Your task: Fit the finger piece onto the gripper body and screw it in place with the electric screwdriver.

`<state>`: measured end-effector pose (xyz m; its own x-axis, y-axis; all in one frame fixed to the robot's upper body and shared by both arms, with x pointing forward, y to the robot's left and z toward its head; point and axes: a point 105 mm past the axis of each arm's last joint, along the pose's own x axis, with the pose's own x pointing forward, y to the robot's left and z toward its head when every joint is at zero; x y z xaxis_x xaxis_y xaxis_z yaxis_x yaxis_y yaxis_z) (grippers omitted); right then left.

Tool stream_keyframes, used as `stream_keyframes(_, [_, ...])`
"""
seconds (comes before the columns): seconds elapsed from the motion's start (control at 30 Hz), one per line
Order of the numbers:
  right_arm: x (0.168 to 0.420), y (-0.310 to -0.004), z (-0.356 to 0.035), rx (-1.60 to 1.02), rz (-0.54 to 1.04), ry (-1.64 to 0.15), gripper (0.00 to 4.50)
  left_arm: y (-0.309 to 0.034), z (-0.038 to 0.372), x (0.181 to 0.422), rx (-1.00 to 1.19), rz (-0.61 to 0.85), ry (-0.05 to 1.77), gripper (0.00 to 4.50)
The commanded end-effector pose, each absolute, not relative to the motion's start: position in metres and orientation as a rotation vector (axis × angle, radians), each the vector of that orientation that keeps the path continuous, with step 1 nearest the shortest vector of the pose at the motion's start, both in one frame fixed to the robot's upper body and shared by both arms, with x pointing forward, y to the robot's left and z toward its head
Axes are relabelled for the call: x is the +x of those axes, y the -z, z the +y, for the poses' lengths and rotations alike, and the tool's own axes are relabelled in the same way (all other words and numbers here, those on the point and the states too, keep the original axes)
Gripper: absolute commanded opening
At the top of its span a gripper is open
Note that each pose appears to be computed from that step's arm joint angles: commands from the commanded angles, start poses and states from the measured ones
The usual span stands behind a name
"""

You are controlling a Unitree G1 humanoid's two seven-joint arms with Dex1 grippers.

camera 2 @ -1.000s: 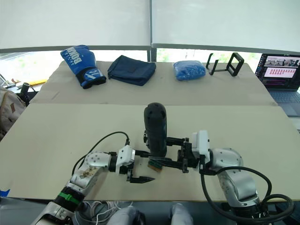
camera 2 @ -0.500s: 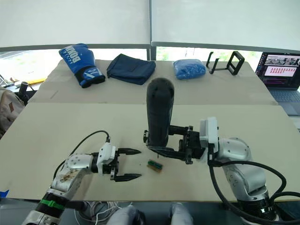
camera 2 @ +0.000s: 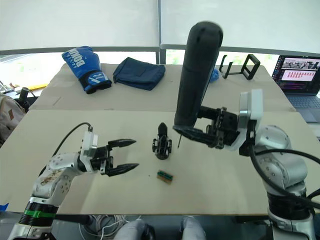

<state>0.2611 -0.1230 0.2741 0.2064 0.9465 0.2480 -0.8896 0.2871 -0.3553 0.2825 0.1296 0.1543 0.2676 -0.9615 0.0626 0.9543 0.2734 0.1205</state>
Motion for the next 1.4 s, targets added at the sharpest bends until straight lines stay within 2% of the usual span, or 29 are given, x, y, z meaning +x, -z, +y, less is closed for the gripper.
stream_keyframes(0.03, [0.269, -0.299, -0.128, -0.128, -0.529, -1.219, 1.94, -0.174, 0.134, 0.292, 0.058, -0.186, 1.273, 4.5])
stream_keyframes(0.3, [0.29, -0.3, -0.119, -0.126, -0.506, -1.18, 1.94, -0.179, 0.134, 0.302, 0.057, -0.144, 1.295, 4.5])
stream_keyframes(0.67, [0.294, -0.307, -0.096, -0.06, -0.508, -1.269, 1.94, -0.185, 0.127, 0.313, 0.065, -0.168, 1.302, 4.5])
stream_keyframes(0.9, [0.292, -0.305, -0.084, -0.045, -0.51, -1.295, 1.94, -0.173, 0.127, 0.308, 0.111, -0.161, 1.305, 4.5])
stream_keyframes(1.1, [0.293, -0.299, -0.066, -0.023, -0.497, -1.331, 1.94, -0.149, 0.129, 0.3, 0.181, -0.129, 1.303, 4.5])
stream_keyframes(1.4, [0.291, -0.287, -0.052, -0.039, -0.473, -1.371, 1.94, -0.139, 0.127, 0.296, 0.188, -0.147, 1.26, 4.5])
